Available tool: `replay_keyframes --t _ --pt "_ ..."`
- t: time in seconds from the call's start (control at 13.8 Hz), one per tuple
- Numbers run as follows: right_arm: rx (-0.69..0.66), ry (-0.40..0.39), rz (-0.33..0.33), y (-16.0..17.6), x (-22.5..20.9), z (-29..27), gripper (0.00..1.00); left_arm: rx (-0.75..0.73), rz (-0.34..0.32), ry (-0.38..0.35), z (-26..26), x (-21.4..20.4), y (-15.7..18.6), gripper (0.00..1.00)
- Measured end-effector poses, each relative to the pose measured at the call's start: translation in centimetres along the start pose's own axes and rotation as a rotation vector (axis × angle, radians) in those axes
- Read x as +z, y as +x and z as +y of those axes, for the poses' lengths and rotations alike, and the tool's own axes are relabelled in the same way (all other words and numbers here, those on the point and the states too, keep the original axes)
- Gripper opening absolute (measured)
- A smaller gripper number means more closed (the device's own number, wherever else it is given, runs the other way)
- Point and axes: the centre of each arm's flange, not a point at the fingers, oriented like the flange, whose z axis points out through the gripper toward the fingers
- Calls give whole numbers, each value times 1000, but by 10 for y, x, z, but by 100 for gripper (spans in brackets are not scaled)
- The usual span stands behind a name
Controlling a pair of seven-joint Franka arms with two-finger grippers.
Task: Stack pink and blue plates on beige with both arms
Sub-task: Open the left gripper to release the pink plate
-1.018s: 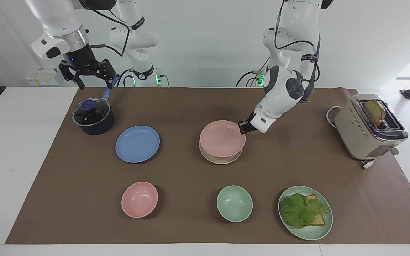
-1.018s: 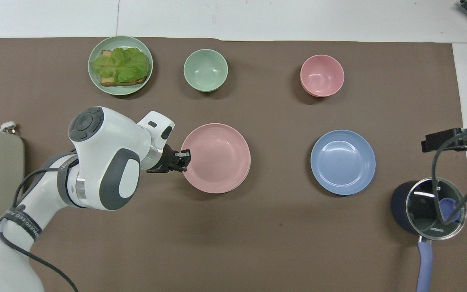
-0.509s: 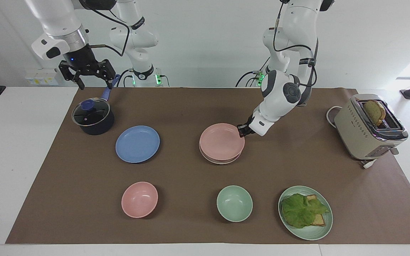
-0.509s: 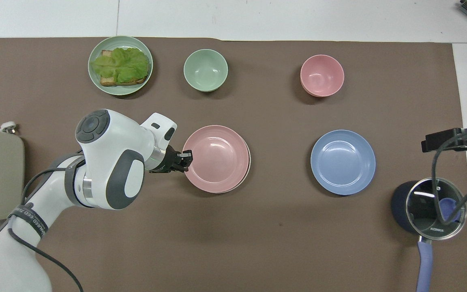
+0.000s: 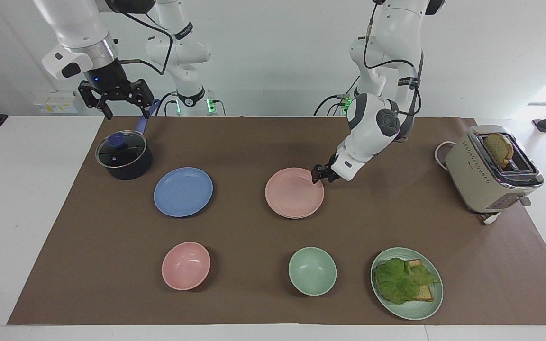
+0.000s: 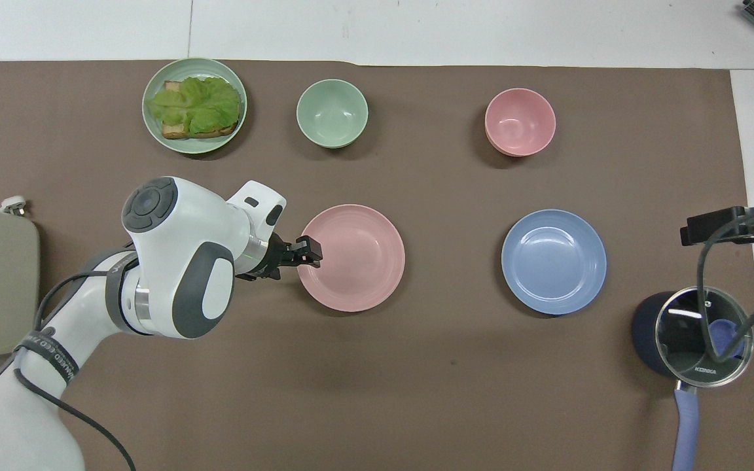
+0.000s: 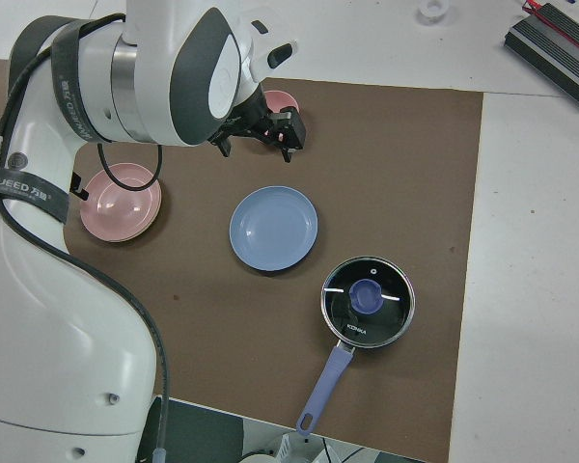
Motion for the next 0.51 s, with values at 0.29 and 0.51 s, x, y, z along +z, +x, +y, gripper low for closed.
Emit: replay_keyframes --t 0.29,0.51 --pt "0 0 0 0 0 0 100 -16 16 5 -11 -7 9 100" --pt "0 0 0 0 0 0 100 -33 40 62 -48 -31 33 100"
